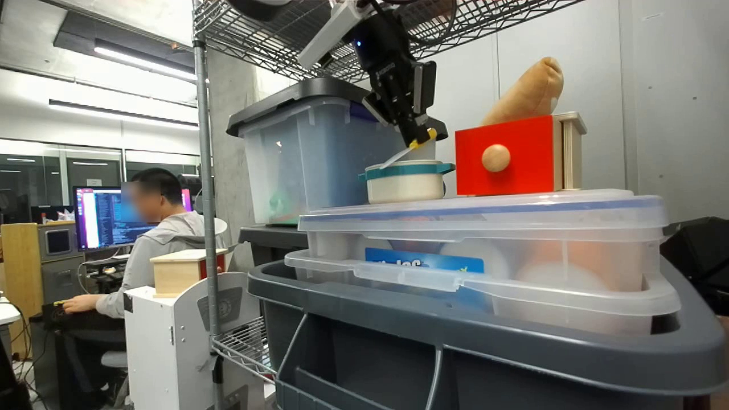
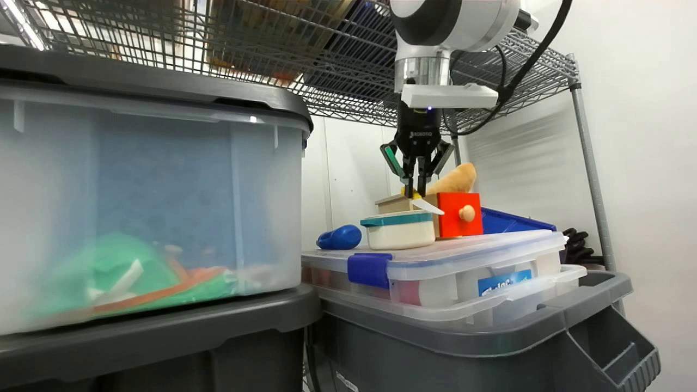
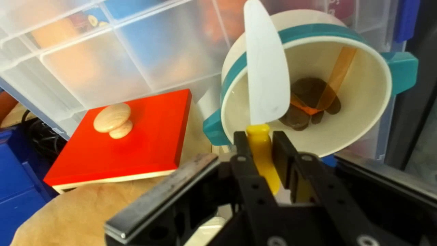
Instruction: Put the knife in the dish and then remove the knife from the dish and put it back on the box
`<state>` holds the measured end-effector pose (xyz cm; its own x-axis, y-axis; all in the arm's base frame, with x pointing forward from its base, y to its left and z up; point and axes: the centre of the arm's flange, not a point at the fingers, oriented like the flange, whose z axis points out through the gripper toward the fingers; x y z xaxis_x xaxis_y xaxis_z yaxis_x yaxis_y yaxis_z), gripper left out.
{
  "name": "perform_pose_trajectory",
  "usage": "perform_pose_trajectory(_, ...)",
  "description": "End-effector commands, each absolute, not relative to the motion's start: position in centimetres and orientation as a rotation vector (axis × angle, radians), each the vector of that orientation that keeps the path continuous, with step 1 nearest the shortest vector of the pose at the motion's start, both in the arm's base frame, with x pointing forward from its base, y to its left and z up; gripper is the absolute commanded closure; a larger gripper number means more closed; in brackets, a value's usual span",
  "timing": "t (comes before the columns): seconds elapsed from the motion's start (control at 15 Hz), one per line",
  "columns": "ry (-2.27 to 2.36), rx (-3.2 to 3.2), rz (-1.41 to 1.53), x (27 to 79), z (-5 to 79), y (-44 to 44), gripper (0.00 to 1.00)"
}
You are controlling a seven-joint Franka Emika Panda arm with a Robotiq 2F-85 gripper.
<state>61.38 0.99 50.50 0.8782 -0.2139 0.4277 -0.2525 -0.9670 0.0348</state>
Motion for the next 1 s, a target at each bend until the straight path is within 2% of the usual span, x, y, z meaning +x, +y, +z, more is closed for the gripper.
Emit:
perform_pose_trajectory(0.0, -0.408, 2.944, 0.651, 59.2, 51.2, 0.3, 0.94)
perform_pose_trajectory(0.53, -0.479, 2.948, 0.593, 56.6, 49.7, -2.2, 0.94)
perform_pose_trajectory(0.93, -0.541, 2.937, 0.536, 56.8, 48.0, -4.5, 0.94)
